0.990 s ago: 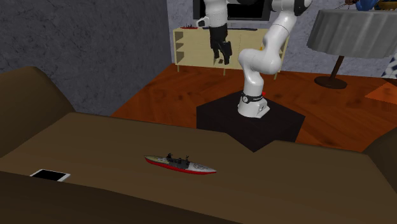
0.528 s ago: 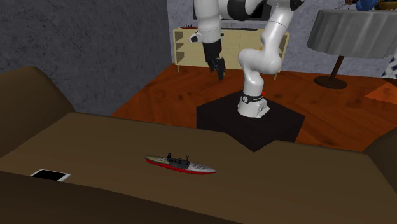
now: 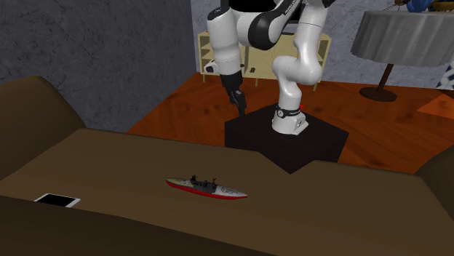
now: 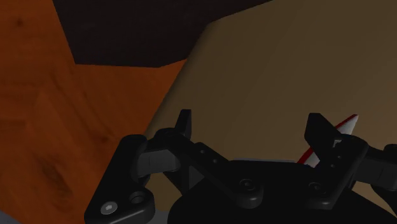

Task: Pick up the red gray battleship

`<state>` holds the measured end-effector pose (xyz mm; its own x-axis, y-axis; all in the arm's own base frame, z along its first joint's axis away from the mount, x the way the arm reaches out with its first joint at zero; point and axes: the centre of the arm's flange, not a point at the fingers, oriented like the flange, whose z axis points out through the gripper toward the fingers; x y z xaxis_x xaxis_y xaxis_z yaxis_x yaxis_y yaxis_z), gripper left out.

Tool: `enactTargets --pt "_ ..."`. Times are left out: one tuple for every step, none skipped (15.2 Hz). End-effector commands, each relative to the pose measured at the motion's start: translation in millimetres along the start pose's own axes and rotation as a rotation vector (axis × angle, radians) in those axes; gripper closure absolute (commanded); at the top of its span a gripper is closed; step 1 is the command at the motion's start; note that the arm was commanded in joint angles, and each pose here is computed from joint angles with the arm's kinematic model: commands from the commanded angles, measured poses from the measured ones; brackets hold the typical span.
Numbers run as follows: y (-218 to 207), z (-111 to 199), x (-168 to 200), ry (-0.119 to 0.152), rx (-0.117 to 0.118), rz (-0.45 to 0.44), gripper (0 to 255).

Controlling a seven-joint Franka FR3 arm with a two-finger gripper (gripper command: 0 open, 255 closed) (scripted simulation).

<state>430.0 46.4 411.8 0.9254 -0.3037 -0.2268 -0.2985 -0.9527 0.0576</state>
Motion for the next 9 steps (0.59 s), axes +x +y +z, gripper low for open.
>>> enactTargets --pt "-14 11 19 0.001 0.002 0.014 0" --pt "-21 16 28 0.0 0.002 0.02 0" --pt "-28 22 38 0.0 0.002 0.026 0" --pt "-36 27 47 0.0 0.003 0.033 0" --pt "-43 33 57 0.0 0.003 0.039 0" --pt "-50 39 67 0.0 0.004 0.046 0" --pt "-57 44 76 0.0 0.004 0.052 0" --pt "-63 50 86 0.0 0.005 0.058 0" --pt "-70 55 96 0.0 0.005 0.065 0"
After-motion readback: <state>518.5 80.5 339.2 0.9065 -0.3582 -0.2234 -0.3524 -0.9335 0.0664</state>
